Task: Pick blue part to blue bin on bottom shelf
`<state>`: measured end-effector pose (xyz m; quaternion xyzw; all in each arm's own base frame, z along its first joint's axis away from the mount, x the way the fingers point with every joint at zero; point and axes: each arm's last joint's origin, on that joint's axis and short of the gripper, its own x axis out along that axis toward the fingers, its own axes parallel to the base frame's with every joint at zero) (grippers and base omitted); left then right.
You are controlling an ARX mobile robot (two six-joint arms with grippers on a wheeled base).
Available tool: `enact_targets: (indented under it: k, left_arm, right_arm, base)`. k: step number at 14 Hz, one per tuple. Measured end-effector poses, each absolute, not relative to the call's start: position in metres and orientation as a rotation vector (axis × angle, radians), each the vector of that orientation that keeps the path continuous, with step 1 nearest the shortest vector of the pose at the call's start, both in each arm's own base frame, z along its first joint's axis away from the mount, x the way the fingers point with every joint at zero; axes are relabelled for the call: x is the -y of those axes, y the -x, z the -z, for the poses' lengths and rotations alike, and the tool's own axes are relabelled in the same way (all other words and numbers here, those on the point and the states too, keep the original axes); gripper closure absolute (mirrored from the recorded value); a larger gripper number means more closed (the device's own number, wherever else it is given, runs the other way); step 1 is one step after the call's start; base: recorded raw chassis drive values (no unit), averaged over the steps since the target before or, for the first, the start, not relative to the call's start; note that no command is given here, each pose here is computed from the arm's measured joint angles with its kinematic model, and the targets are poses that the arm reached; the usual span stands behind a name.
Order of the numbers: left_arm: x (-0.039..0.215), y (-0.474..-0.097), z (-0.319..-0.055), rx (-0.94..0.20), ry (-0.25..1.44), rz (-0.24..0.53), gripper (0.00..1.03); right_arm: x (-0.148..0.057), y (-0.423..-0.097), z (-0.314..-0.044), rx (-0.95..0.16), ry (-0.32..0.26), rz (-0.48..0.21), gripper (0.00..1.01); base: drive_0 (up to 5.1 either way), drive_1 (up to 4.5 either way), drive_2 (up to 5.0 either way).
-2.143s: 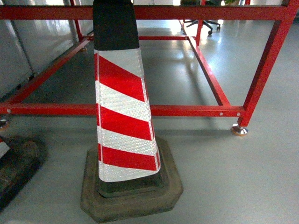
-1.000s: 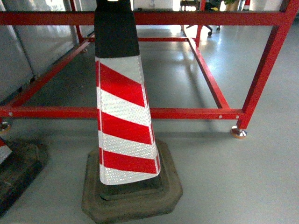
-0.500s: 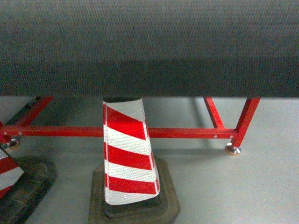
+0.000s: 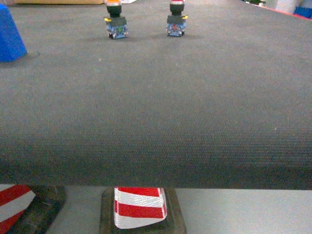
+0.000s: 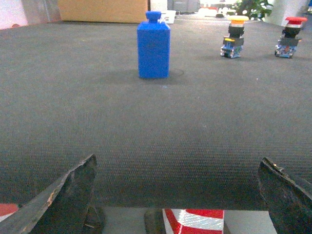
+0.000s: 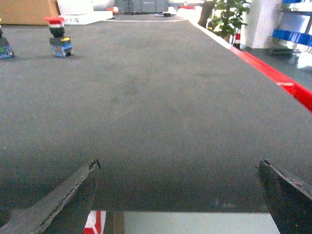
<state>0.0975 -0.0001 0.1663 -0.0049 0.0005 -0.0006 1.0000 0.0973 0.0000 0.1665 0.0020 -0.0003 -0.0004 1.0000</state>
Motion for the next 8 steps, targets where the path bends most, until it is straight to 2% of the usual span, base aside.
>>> enact_targets:
  k: [8]
  left_arm:
    - [0.0000,-0.0975,-0.1664,-0.001,0.010,-0.001,0.05]
  right_arm:
    - [0.0000,-0.0973,-0.1665,0.001,-0.002,0.000,0.03]
  base:
    - [0.0,0.00,0.0]
